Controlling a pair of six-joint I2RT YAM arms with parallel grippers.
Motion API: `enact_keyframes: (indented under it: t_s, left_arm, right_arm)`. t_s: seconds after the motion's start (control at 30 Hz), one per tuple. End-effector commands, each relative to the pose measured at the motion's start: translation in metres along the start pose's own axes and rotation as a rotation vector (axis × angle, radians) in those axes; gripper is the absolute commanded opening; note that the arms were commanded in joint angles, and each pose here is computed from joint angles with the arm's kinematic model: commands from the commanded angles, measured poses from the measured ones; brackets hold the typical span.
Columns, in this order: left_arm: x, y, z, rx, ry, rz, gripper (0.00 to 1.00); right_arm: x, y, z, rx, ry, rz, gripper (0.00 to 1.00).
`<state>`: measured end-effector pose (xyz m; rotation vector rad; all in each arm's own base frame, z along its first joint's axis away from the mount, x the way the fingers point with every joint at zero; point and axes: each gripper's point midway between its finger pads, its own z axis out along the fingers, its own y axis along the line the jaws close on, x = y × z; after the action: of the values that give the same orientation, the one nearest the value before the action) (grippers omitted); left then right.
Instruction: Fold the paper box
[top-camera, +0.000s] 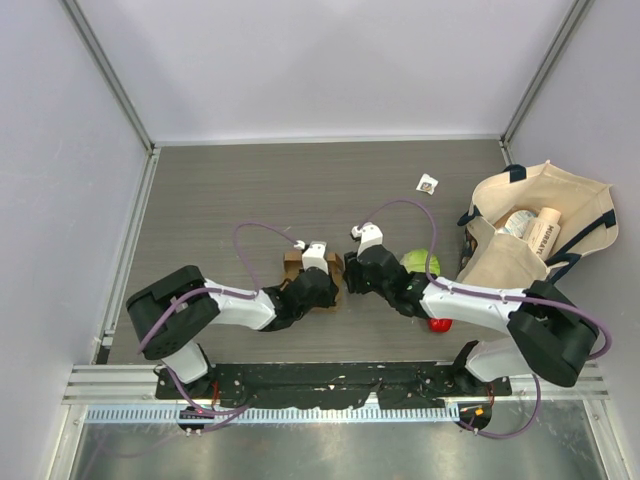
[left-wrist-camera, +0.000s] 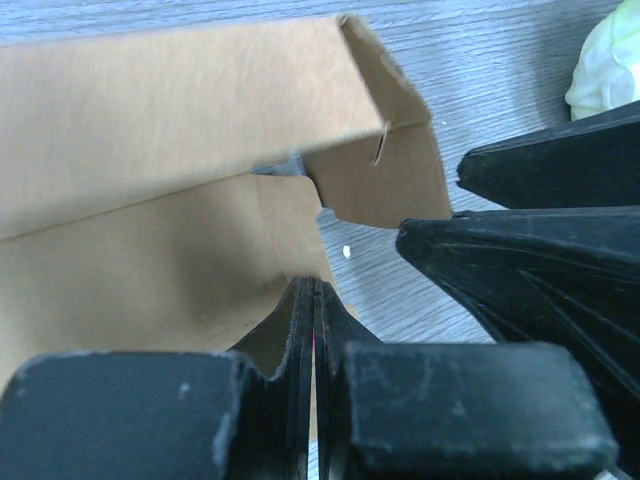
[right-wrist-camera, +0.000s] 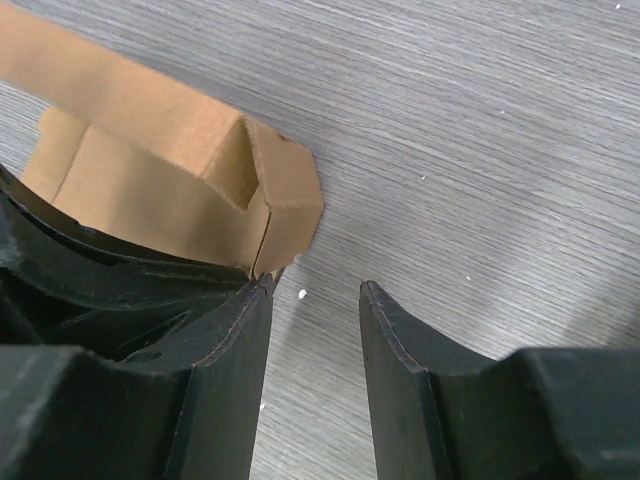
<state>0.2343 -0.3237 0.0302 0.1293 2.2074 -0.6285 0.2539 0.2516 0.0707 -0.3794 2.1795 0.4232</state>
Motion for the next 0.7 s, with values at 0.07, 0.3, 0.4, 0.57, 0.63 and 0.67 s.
enact_keyframes:
  t_s: [0.07, 0.3, 0.4, 0.57, 0.63, 0.67]
  left_arm:
    - [-0.018, -0.015, 0.002, 0.075, -0.084, -0.035, 0.04]
    - [-0.028, -0.012, -0.001, 0.045, -0.104, -0.026, 0.05]
    - [-0.033, -0.011, 0.001, 0.027, -0.113, -0.024, 0.05]
    - [-0.040, -0.013, 0.003, 0.019, -0.128, -0.032, 0.06]
    - [-0.047, -0.014, -0.002, 0.017, -0.143, -0.032, 0.06]
    - [-0.047, -0.010, -0.004, 0.009, -0.145, -0.028, 0.06]
  right_arm:
    - [-0.008, 0.003, 0.008, -0.010, -0.036, -0.035, 0.46]
    - [-0.010, 0.001, 0.000, -0.009, -0.049, -0.017, 0.46]
    - [-0.011, -0.001, -0.001, -0.008, -0.062, -0.033, 0.46]
    - [-0.014, -0.006, 0.007, 0.041, -0.051, -0.033, 0.46]
    - [-0.009, -0.004, 0.012, 0.036, -0.022, -0.004, 0.44]
    - [-0.007, -0.004, 0.014, 0.032, -0.019, 0.005, 0.43]
